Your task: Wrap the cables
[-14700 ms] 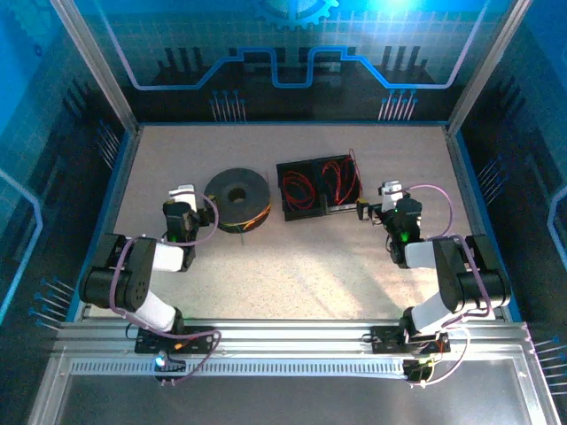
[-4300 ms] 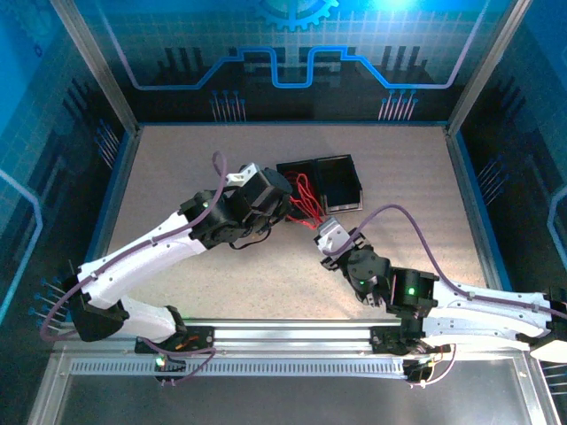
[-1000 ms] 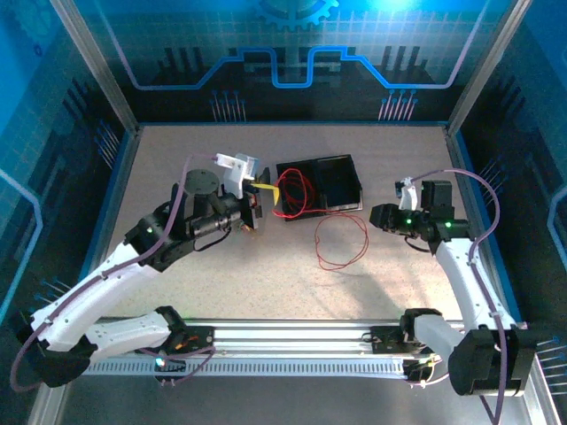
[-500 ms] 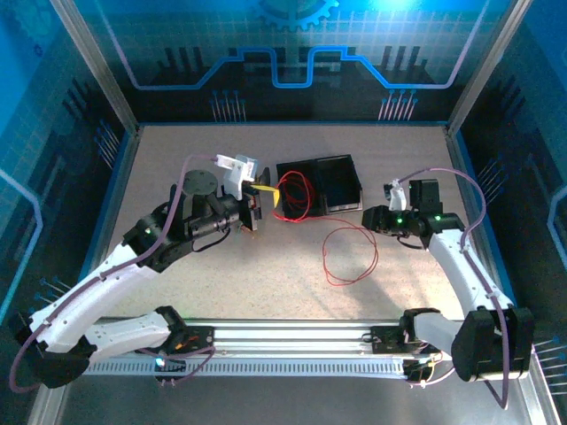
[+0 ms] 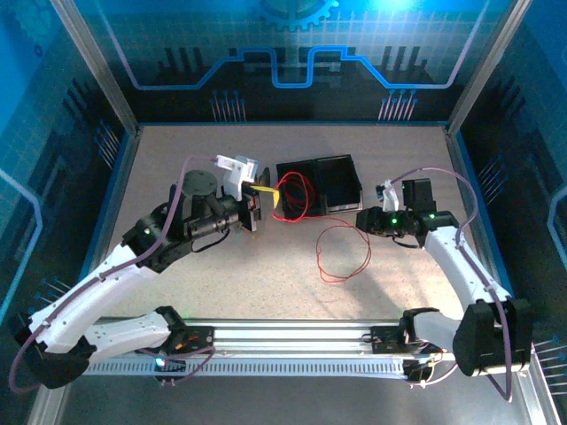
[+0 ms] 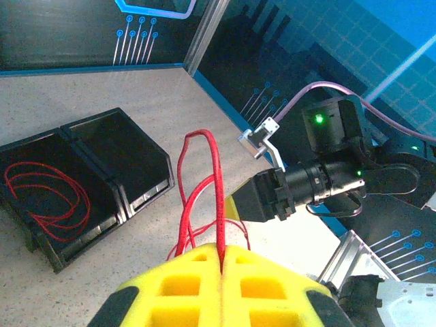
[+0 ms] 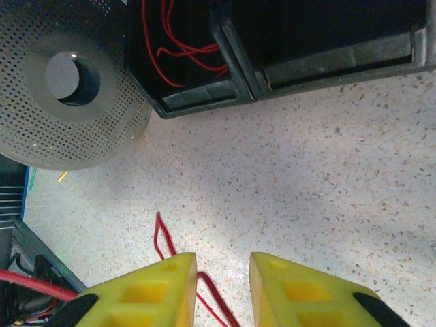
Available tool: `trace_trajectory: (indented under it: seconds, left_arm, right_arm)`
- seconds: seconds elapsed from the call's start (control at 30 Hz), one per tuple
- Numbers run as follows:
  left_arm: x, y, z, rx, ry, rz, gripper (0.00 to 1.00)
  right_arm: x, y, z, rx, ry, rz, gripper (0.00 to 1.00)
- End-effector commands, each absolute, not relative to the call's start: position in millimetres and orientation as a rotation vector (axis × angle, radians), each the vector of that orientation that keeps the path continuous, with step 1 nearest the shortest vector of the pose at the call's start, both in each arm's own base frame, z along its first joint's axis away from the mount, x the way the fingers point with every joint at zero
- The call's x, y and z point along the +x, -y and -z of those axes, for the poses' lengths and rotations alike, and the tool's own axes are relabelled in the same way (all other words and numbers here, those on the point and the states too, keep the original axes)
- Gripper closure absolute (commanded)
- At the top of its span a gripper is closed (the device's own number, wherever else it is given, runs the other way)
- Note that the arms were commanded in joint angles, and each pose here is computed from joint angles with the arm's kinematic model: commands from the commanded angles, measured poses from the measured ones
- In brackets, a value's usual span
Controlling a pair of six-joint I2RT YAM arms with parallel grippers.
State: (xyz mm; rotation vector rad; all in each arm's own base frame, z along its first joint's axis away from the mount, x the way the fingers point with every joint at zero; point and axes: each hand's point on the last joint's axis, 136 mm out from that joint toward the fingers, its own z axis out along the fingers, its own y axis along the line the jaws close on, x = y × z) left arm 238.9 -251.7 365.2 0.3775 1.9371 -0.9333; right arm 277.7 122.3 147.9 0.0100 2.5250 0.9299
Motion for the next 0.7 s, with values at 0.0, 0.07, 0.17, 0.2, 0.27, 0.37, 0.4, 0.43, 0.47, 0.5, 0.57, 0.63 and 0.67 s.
trace_trajectory:
  seconds: [0.0,0.07,0.17,0.2,0.27,0.37,0.4,0.43,0.47,0.5,0.57,0.63,0.67]
  left_arm:
    - [230.0,251.2,-374.5,0.417,-1.898,0.954,1.00]
    - [229.8,250.4,-375.4,0.417,-1.894,0.951,1.00]
    - [228.7,248.7,-377.6,0.418,-1.885,0.948,1.00]
    - [228.4,248.0,-378.1,0.418,-1.883,0.945,1.00]
    - [227.8,246.9,-379.4,0.420,-1.876,0.943,1.00]
    - [226.5,245.5,-379.6,0.429,-1.871,0.935,1.00]
    - [226.0,244.8,-380.5,0.432,-1.865,0.932,1.00]
    - [225.5,243.8,-380.9,0.440,-1.858,0.924,1.00]
    - [225.1,243.1,-381.1,0.449,-1.849,0.917,1.00]
    - [223.6,243.1,-382.1,0.468,-1.834,0.912,1.00]
    - [218.4,245.4,-383.1,0.532,-1.806,0.911,1.00]
    - [210.6,250.1,-385.8,0.620,-1.771,0.920,1.00]
    - [209.3,251.4,-385.9,0.645,-1.763,0.919,1.00]
  right_arm:
    - [270.6,-132.6,-142.3,-0.048,-2.548,-0.973,0.73]
    - [268.5,-133.5,-137.8,-0.052,-2.566,-0.963,0.74]
    - [265.2,-136.6,-134.2,-0.068,-2.583,-0.960,0.76]
    - [264.6,-137.5,-133.1,-0.071,-2.588,-0.959,0.76]
    - [263.0,-139.7,-132.1,-0.083,-2.595,-0.961,0.76]
    - [260.0,-143.8,-130.8,-0.096,-2.602,-0.980,0.75]
    - [259.0,-145.6,-131.1,-0.097,-2.601,-0.998,0.75]
    - [257.4,-147.4,-131.5,-0.099,-2.598,-1.016,0.74]
    - [256.4,-149.5,-132.9,-0.102,-2.591,-1.039,0.74]
    - [254.9,-151.9,-134.3,-0.103,-2.583,-1.066,0.73]
    - [252.3,-155.7,-138.3,-0.109,-2.564,-1.107,0.72]
    - [250.1,-157.8,-141.7,-0.111,-2.552,-1.135,0.70]
    - [249.3,-158.6,-143.4,-0.112,-2.547,-1.144,0.68]
